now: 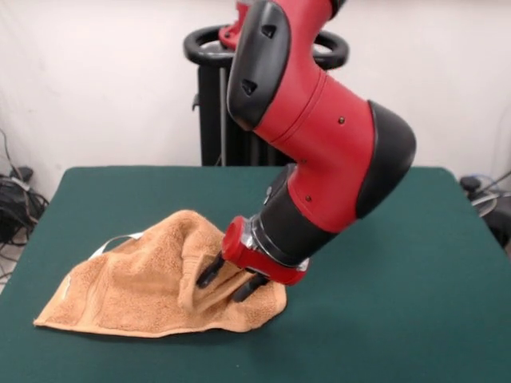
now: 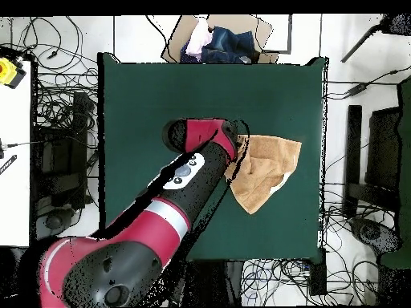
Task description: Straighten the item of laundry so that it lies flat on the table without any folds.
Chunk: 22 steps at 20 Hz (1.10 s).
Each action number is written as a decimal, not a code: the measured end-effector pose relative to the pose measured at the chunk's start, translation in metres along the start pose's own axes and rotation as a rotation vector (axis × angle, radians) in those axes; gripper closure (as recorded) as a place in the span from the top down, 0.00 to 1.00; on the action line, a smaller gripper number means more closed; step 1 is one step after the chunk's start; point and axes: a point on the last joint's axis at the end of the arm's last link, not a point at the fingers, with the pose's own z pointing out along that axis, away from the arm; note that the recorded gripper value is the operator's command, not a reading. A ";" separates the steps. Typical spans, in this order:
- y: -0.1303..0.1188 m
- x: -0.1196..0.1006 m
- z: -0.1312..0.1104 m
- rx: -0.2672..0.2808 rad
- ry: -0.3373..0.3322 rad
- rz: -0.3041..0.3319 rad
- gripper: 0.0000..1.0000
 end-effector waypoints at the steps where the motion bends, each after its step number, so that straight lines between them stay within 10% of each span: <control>1: 0.001 0.000 0.000 -0.001 0.000 0.001 1.00; 12: -0.016 -0.018 -0.022 -0.075 -0.034 0.092 1.00; 22: -0.046 -0.050 -0.047 -0.383 -0.121 0.338 1.00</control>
